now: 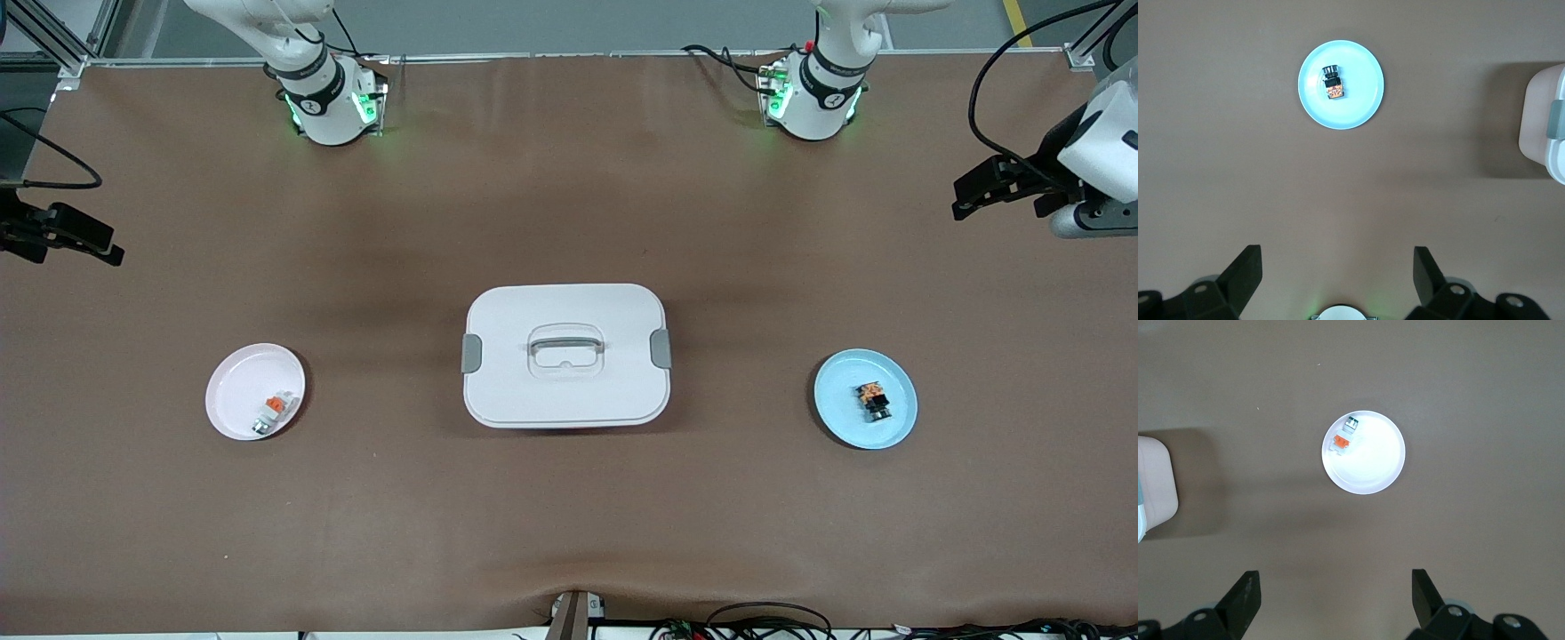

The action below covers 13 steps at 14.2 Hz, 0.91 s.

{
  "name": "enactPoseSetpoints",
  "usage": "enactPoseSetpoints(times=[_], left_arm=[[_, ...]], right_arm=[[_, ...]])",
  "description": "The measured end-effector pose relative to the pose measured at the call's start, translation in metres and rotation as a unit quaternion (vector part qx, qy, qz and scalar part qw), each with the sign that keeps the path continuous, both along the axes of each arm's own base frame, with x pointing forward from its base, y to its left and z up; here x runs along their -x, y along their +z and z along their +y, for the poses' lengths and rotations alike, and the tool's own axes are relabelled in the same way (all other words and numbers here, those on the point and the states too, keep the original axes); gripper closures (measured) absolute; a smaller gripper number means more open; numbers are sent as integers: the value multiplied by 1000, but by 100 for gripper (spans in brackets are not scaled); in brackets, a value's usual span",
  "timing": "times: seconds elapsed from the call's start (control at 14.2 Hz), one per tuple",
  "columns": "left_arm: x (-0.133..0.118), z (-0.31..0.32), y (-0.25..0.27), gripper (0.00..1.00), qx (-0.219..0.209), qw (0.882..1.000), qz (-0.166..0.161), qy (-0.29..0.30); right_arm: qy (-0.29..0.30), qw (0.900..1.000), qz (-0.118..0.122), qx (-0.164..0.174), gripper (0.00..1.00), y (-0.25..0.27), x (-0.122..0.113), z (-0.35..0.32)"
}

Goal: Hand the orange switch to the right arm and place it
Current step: 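Move the left gripper down toward the black switch on the blue plate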

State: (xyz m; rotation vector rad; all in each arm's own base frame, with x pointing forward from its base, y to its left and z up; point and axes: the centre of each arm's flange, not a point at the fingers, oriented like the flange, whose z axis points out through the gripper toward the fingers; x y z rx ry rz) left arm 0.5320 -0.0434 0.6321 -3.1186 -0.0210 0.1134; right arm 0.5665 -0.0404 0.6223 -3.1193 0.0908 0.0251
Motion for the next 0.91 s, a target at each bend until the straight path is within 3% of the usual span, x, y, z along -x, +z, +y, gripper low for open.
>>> enactPoseSetpoints(times=[0.42,0.91], left_arm=[[-2,1,-2,0,0,1000,3,1],[-42,7,-59,0,-3,999,37,7]], right_arm=[[-1,1000,0,0,0,0,0,0],[-2,1000,0,0,0,0,0,-1]])
